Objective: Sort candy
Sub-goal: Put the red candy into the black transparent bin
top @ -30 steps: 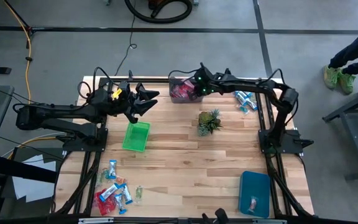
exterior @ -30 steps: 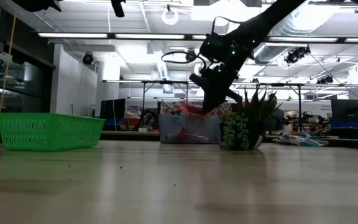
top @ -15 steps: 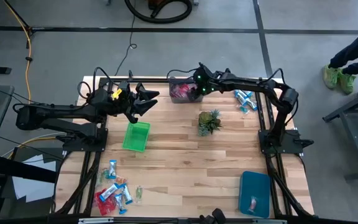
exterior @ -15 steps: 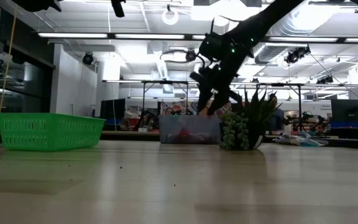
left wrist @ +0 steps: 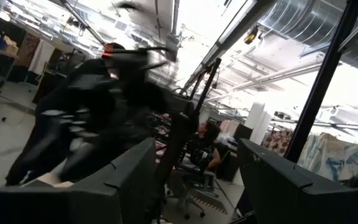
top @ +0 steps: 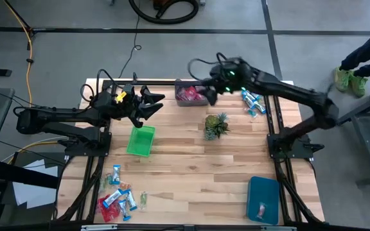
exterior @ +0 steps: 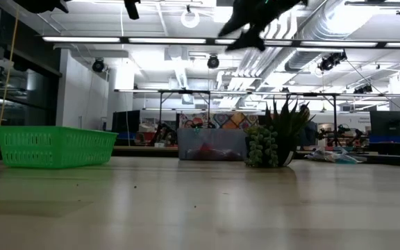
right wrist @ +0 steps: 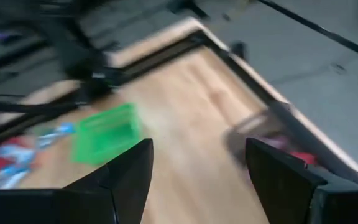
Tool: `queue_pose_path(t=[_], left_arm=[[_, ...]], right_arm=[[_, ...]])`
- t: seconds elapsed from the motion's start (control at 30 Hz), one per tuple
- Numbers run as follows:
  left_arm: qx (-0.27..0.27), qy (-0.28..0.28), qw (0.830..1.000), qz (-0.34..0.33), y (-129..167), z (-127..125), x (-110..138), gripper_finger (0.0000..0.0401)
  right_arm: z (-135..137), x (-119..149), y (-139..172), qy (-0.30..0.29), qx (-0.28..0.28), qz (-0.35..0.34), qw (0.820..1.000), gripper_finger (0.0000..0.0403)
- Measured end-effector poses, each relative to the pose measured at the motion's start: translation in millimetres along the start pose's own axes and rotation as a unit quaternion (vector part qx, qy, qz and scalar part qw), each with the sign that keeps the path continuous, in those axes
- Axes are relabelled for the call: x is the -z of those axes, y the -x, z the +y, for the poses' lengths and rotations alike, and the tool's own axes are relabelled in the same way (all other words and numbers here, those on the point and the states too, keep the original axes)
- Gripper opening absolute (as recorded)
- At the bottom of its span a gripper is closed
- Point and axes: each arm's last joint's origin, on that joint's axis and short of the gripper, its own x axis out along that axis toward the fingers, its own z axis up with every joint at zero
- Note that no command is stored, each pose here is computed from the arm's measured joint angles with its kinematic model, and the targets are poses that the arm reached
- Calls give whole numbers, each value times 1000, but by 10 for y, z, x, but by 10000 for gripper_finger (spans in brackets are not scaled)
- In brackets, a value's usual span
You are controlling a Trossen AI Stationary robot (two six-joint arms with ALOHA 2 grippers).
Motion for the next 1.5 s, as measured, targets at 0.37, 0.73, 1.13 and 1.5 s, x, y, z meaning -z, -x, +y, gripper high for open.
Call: queue_pose_path(t=[0.37,0.73,1.13,1.5], left_arm=[[-29,-84,992,88,-61,27,47,213],[-59,-186,943,269,-253,-45,-136,213],[-51,-153,953,255,-271,-67,-146,213],[-34,-61,929,364,-148,-278,26,213]], right_arm=[[721,516,549,-30,-193,-171,966,250],[758,672,401,38,-129,-204,970,250],[757,680,300,156,-89,-205,962,250],[756,683,298,157,-89,-203,962,250]])
